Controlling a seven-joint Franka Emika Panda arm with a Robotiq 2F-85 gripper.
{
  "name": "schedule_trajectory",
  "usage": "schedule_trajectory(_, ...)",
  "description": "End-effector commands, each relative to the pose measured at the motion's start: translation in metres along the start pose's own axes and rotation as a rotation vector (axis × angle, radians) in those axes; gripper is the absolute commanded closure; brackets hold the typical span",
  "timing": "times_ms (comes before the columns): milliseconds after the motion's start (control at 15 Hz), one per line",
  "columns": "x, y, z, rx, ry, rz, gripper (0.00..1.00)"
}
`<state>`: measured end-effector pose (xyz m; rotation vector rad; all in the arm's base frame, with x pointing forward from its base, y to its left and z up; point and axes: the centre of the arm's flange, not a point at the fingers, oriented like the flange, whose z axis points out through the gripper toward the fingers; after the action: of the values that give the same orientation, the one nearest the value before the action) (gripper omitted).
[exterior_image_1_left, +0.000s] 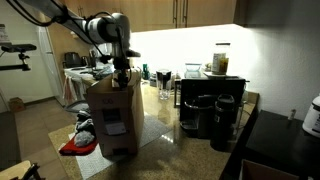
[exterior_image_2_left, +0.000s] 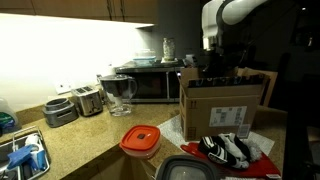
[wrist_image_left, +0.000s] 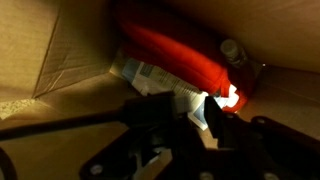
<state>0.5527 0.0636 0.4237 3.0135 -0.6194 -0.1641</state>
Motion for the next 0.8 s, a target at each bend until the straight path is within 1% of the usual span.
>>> schedule_trajectory(0, -0.006, 0.009, -0.013, 0.049, -0.011, -0.039, 0.43)
schedule_trajectory(200, 0.006, 0.004, -0.013, 0.046, 0.032, -0.135, 0.23)
schedule_trajectory(400, 0.015, 0.001, -0.005, 0.036, 0.024, -0.24, 0.04)
schedule_trajectory(533, 0.019, -0.002, 0.004, 0.027, 0.008, -0.287, 0.0)
schedule_trajectory(733, 0.023, -0.008, 0.02, 0.02, -0.02, -0.331, 0.0)
